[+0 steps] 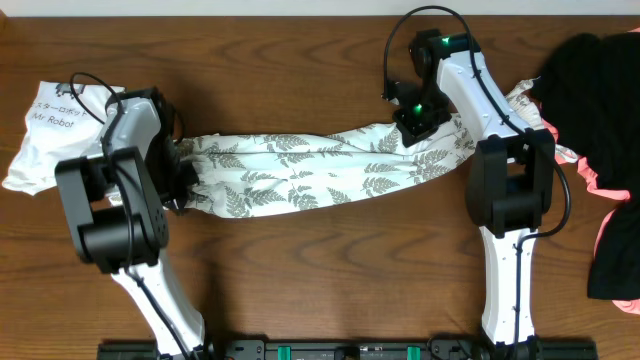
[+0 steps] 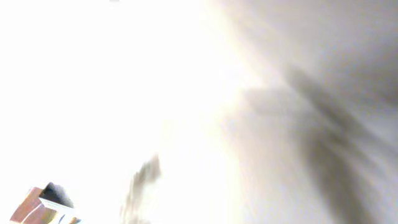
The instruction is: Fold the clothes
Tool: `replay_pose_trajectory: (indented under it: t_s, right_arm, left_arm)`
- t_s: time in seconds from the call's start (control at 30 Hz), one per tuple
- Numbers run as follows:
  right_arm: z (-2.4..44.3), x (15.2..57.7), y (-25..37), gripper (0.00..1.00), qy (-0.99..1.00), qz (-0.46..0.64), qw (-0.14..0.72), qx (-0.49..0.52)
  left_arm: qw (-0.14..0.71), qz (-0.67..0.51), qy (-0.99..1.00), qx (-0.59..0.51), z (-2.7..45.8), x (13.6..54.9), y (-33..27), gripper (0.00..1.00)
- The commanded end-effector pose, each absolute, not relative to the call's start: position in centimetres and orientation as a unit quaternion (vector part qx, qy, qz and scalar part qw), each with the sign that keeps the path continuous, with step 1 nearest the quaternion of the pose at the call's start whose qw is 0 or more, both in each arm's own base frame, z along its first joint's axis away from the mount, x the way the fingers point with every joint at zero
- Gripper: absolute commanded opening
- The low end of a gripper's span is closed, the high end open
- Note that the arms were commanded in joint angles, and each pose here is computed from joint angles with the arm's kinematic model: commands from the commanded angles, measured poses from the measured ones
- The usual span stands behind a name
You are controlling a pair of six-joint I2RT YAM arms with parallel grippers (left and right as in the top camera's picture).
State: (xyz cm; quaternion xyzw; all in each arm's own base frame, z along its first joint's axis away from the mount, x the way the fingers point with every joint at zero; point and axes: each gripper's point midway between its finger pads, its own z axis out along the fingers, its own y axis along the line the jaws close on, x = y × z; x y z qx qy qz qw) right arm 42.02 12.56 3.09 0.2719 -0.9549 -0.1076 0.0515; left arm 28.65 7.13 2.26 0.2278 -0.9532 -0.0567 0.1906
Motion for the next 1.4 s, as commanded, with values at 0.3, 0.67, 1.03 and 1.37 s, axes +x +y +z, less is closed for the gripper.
replay_pose_trajectory:
  t_s: [0.3,0.67,1.03,1.37]
  right_arm:
    - [3.6,42.1,12.6,0.01,-0.956,-0.107,0.044,0.271]
    - [3.6,42.4,12.6,0.02,-0.956,-0.106,0.039,0.272]
    - [3.6,42.4,12.6,0.04,-0.959,-0.106,0.04,0.26]
    - [3.6,42.4,12.5,0.03,-0.959,-0.105,0.04,0.259]
  left_arm:
    - [-0.155,-0.015,-0.957,0.244,18.2,35.8,6.5,0.06]
    - [-0.092,-0.02,-0.958,0.272,10.1,35.1,6.4,0.06]
    - [-0.058,-0.055,-0.957,0.278,1.8,34.2,7.4,0.06]
    - [-0.021,-0.11,-0.949,0.294,-0.7,32.5,10.3,0.06]
